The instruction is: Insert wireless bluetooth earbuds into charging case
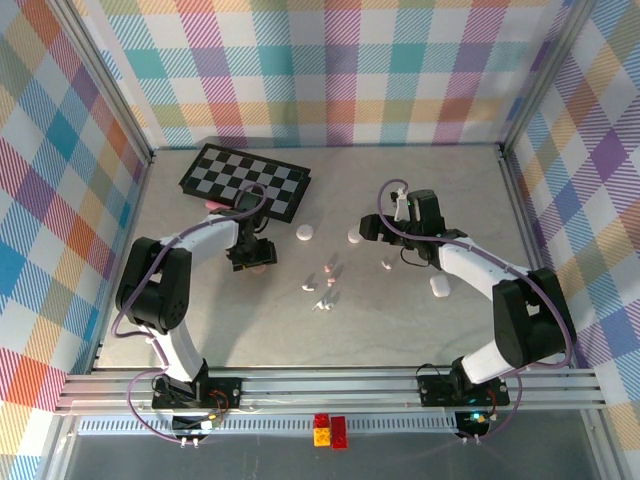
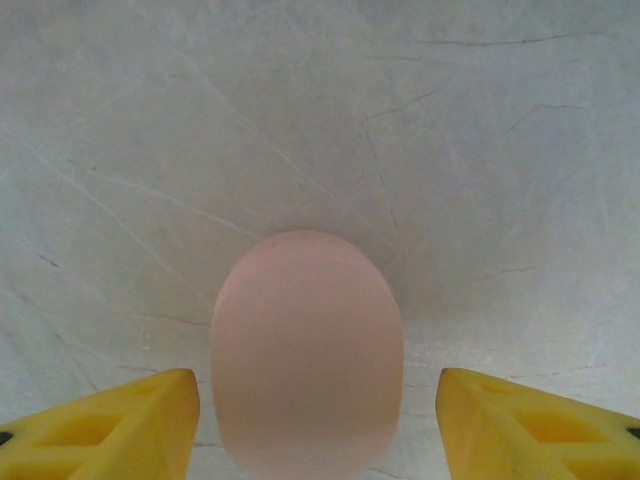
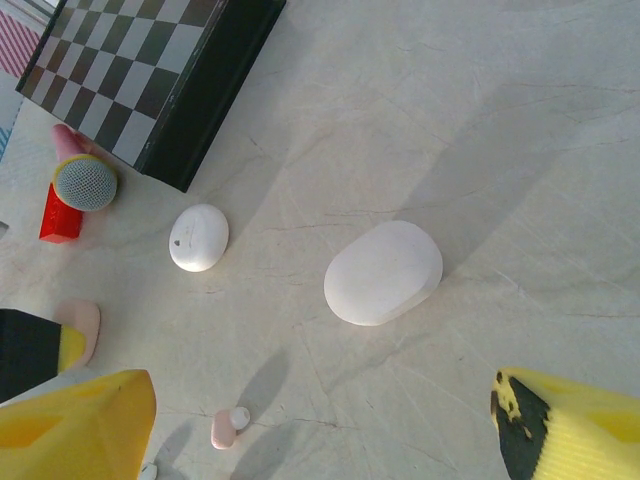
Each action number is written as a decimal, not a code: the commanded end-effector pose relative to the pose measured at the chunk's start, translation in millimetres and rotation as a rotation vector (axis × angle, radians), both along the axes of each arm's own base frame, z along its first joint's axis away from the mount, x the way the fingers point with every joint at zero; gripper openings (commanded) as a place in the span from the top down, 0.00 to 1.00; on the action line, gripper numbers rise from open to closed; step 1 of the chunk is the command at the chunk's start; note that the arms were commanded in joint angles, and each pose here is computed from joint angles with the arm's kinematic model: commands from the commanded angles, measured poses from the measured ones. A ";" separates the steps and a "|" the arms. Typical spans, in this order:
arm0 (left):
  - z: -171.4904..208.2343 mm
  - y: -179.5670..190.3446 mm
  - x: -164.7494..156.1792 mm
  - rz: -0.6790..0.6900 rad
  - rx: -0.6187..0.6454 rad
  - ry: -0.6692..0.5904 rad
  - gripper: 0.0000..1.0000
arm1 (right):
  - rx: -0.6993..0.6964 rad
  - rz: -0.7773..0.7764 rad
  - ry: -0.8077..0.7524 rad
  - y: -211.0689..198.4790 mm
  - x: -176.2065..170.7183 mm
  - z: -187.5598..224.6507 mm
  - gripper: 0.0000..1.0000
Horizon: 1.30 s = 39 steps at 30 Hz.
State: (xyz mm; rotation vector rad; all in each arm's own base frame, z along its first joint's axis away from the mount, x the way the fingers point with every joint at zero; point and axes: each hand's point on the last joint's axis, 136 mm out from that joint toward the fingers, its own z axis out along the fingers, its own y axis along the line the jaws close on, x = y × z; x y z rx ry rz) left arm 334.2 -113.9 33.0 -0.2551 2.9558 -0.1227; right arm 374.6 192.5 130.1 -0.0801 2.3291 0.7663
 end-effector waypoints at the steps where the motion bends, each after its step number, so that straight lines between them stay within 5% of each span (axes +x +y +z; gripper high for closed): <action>1: -0.5 -0.7 -1.6 -0.003 -0.010 0.038 0.42 | 0.017 0.023 -0.042 3.2 -0.1 14.3 0.13; 9: -2.8 -0.6 -3.8 -0.016 -0.004 0.051 0.68 | 0.024 0.013 -0.037 1.1 -3.5 18.4 0.13; 17: 40.5 -15.7 10.0 -0.109 -0.027 -0.109 0.68 | 0.106 0.032 -0.026 7.3 -16.8 53.6 0.14; 24: 101.8 -80.7 20.7 -0.418 -0.182 -0.391 0.68 | 0.186 0.100 0.049 16.3 -44.7 85.4 0.14; 31: 163.9 -148.1 -9.4 -0.887 -0.407 -0.693 0.70 | 0.290 0.192 0.183 29.3 -78.0 115.4 0.15; 39: 197.1 -185.0 -38.5 -1.186 -0.391 -0.931 0.69 | 0.302 0.209 0.264 32.2 -94.1 125.8 0.17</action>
